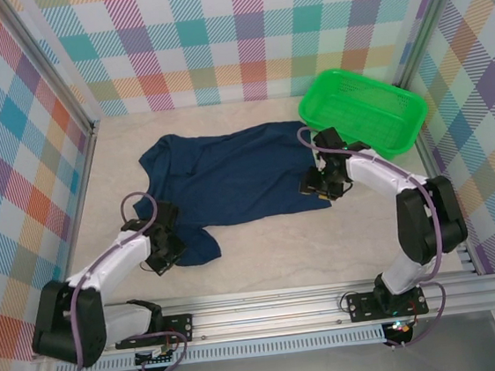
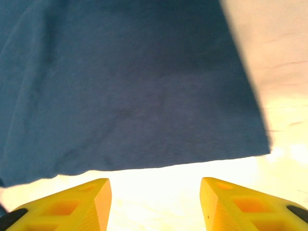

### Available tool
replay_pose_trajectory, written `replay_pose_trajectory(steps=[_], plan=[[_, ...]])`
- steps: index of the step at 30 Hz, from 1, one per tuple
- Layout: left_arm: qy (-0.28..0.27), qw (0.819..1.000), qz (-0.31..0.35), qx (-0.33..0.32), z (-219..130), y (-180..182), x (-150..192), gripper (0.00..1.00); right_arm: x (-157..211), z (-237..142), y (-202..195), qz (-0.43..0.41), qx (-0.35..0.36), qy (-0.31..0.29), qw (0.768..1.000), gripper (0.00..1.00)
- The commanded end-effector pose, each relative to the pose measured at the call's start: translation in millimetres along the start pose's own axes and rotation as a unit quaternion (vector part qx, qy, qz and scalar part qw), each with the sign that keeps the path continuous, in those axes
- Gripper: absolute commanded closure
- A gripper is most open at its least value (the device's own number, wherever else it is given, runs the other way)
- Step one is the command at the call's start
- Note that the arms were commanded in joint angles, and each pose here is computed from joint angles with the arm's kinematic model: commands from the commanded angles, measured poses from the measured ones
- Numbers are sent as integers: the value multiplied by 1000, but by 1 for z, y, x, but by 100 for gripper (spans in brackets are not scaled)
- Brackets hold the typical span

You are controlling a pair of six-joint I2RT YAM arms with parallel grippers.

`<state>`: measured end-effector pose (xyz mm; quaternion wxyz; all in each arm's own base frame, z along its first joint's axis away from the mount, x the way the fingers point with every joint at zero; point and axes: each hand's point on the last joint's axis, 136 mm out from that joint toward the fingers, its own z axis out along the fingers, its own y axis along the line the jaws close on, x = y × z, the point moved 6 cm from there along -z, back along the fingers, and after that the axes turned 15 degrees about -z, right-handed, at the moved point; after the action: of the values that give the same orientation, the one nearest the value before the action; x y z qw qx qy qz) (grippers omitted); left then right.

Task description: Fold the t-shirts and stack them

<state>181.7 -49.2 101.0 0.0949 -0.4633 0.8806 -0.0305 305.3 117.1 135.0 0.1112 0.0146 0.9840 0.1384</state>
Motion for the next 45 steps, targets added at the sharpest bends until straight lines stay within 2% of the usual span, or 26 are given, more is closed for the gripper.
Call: replay_pose_trajectory(steps=[1, 6, 10, 20, 23, 27, 32, 37, 42, 45], plan=[[-65, 997, -27, 19, -41, 10, -12, 100, 7, -4, -28, 73, 36, -1, 997, 50], [-78, 996, -34, 28, -56, 20, -13, 100, 14, 13, -38, 98, 40, 33, 994, 52], [-81, 995, -40, 33, -59, 18, -14, 100, 17, 24, -42, 106, 43, 32, 993, 53], [-82, 995, -32, 43, -62, 11, -16, 100, 8, 54, -44, 114, 43, 60, 991, 62], [-85, 994, -34, 53, -66, 6, -18, 100, 3, 62, -43, 111, 32, 54, 992, 73], [-107, 991, -33, 75, -82, -6, -27, 100, -18, 57, -28, 77, 12, 24, 997, 98], [-171, 976, -33, 131, -138, -44, -56, 100, -57, -4, 12, 16, -27, -72, 997, 100], [-242, 948, -41, 205, -215, -88, -92, 100, -88, -87, 46, -21, -80, -186, 979, 100], [-331, 900, -72, 273, -297, -94, -117, 100, -98, -171, 76, -70, -146, -290, 943, 100], [-380, 858, -105, 328, -347, -79, -123, 100, -89, -222, 86, -97, -176, -352, 914, 100]])
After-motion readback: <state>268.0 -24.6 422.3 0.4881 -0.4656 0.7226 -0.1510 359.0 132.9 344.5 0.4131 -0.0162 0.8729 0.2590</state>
